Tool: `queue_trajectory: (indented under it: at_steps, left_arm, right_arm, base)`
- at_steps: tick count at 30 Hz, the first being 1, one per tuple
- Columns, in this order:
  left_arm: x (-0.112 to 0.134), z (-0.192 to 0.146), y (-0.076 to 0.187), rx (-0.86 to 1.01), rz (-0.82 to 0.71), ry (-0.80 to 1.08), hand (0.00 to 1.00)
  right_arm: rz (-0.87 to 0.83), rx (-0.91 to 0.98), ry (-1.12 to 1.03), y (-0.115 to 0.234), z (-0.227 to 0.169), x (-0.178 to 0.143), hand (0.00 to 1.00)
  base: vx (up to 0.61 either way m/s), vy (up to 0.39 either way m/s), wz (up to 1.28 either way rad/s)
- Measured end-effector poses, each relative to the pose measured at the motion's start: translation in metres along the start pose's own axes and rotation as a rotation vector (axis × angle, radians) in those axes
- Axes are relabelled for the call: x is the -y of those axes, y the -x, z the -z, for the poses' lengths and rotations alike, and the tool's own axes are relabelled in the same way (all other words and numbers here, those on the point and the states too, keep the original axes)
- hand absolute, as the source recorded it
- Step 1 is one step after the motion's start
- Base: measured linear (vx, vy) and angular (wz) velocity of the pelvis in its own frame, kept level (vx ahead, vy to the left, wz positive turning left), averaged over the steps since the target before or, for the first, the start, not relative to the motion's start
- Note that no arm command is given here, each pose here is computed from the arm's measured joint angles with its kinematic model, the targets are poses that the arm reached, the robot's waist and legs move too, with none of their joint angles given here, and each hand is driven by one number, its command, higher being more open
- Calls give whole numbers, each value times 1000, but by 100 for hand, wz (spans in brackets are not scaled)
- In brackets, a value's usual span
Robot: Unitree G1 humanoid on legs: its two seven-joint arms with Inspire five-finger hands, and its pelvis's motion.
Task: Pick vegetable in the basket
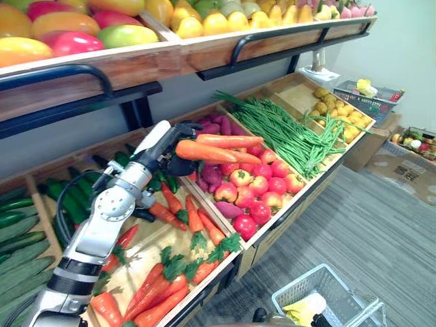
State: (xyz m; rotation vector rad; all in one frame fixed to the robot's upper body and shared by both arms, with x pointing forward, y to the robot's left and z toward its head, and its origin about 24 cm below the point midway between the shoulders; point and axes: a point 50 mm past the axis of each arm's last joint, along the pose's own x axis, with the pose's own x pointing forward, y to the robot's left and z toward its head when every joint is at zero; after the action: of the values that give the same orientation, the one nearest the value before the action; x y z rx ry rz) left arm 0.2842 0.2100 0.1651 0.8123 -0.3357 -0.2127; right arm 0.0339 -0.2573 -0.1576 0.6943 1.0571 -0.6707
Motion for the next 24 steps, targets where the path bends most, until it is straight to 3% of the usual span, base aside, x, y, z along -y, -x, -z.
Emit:
queue_trajectory:
  at_steps: [6,14,18,24]
  left_arm:
    - [4,14,14,-76,23,-7,0]
    - [9,8,29,-56,47,-7,0]
    - [15,4,29,-40,45,23,0]
    - [14,-20,28,63,42,12,0]
  right_arm:
    - [36,72,71,1,-43,5,0]
    - [-30,393,158,31,-146,-7,0]
    - [-72,685,284,81,-221,-25,0]
    - [-141,944,377,135,-264,-50,0]
  base:
    - [61,-51,-25]
    - [-69,22,-7]
    - [-74,-18,2]
    - [-86,-33,-4]
